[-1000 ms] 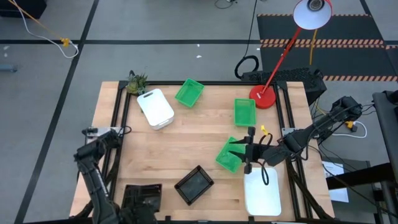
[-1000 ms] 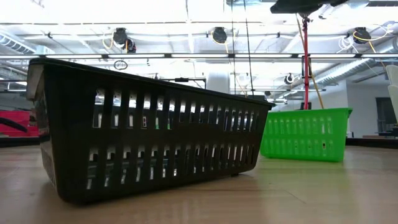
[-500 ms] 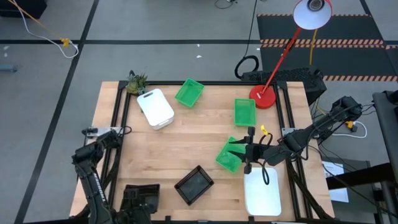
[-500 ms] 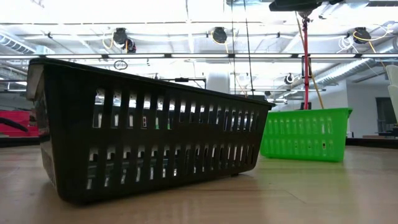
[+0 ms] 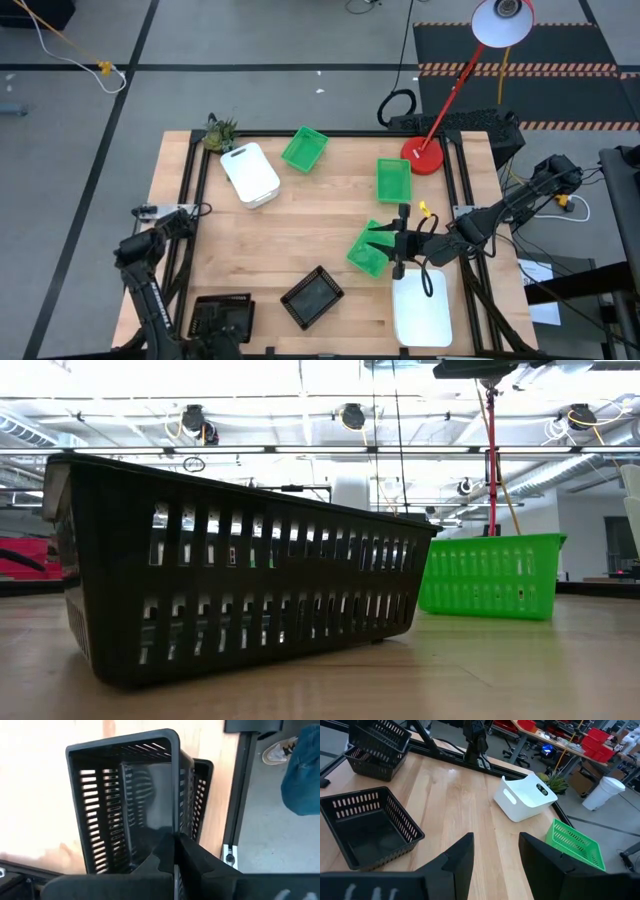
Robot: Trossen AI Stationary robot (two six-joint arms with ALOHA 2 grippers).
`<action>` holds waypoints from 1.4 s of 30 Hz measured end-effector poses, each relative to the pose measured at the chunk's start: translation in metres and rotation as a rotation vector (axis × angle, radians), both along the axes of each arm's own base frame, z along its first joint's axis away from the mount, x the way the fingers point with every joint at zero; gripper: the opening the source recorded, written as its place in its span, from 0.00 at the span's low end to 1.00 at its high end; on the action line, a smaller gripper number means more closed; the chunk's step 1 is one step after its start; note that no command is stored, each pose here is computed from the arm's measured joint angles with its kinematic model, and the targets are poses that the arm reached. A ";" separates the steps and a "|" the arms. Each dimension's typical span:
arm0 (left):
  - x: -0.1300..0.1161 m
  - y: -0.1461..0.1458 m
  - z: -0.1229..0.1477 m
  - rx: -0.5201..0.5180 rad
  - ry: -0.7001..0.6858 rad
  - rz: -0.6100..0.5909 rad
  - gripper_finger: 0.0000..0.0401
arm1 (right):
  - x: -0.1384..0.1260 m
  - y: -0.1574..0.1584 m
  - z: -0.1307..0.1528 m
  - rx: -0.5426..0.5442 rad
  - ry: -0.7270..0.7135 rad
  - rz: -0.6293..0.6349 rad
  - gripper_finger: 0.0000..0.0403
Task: Stack baskets by color
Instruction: Stack the top black bin on top of the bottom left black bin, then stack the bottom green bin on top of the middle green bin
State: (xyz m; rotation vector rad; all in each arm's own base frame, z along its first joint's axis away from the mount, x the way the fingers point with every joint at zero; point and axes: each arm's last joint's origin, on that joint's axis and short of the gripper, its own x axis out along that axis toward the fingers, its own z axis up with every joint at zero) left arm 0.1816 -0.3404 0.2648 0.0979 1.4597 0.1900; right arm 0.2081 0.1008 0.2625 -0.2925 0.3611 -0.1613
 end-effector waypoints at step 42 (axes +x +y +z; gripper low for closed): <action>0.030 0.016 -0.022 0.117 -0.269 0.064 0.23 | -0.001 -0.001 -0.010 0.005 -0.005 0.001 0.37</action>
